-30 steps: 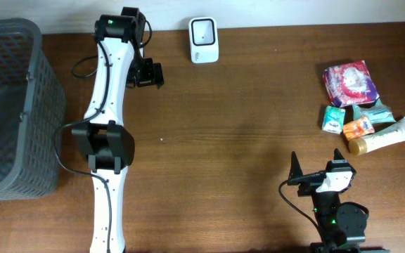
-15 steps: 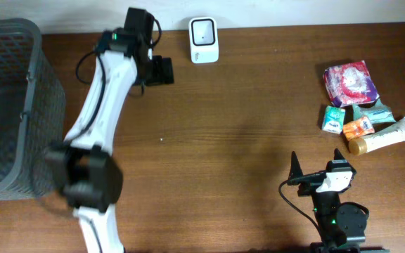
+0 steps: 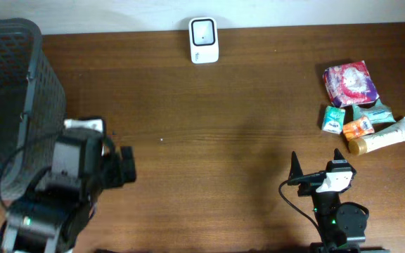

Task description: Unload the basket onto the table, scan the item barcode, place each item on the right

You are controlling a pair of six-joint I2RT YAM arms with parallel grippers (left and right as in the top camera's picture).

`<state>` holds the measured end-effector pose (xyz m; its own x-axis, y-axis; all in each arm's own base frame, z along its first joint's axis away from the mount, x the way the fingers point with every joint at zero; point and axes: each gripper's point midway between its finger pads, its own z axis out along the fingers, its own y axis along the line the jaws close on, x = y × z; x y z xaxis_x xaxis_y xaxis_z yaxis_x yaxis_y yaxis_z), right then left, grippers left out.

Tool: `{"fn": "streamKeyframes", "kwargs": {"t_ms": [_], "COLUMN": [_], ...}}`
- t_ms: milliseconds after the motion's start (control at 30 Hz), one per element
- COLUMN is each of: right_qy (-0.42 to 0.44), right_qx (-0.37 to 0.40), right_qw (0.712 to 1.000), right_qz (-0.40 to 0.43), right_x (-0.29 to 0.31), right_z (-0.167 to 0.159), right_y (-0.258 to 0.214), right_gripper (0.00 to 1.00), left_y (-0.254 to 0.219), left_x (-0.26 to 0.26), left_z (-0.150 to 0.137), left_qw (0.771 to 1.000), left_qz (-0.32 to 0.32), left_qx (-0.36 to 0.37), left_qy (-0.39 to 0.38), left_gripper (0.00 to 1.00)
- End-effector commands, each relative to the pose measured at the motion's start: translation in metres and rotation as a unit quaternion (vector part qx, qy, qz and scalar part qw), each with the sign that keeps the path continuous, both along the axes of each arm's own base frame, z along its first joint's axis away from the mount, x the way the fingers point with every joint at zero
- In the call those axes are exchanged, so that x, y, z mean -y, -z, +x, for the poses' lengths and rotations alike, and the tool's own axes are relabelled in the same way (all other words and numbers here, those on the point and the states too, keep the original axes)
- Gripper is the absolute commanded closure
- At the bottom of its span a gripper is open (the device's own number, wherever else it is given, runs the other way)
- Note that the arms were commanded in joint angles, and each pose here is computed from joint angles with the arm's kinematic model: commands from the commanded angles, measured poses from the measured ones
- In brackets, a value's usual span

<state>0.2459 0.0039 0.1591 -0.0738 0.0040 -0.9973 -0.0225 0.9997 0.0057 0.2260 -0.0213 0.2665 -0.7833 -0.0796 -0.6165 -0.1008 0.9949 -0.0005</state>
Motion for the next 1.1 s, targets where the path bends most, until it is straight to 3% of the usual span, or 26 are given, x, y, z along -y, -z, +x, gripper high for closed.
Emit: {"fn": "streamKeyframes", "kwargs": {"t_ms": [0,167,333,533,733,967,1067], "right_qy": [0.008,0.008,0.008,0.008,0.008,0.008,0.008], "right_qx": [-0.002,-0.002,-0.002,-0.002,-0.002,-0.002,-0.002], "right_qw": [1.000,1.000,1.000,1.000,1.000,1.000,1.000], "right_qz": [0.006,0.006,0.006,0.006,0.006,0.006,0.006], "right_x": [0.003,0.003,0.003,0.003,0.003,0.003,0.003], "right_z": [0.000,0.000,0.000,0.000,0.000,0.000,0.000], "right_y": [0.003,0.003,0.003,0.003,0.003,0.003,0.003], "right_gripper": [0.01,0.01,0.01,0.01,0.01,0.01,0.01], "left_y": [0.016,0.044,0.073,0.075,0.100,0.097,0.109], "left_x": [-0.014,-0.023,-0.039,-0.024,-0.022,-0.027,-0.025], "left_z": [-0.016,-0.017,-0.042,-0.014,0.012,0.019,0.020], "left_qw": [1.000,0.994,0.987,0.964,0.929,0.908,0.913], "left_qz": [0.025,-0.007,-0.015,0.010,-0.001,0.013,0.027], "left_qx": [-0.007,0.105,0.142,0.263,0.369,0.416,0.403], "left_qy": [-0.015,-0.040,-0.067,0.025,0.027,0.036,0.049], "left_gripper": [0.01,0.01,0.01,0.01,0.01,0.01,0.01]}}
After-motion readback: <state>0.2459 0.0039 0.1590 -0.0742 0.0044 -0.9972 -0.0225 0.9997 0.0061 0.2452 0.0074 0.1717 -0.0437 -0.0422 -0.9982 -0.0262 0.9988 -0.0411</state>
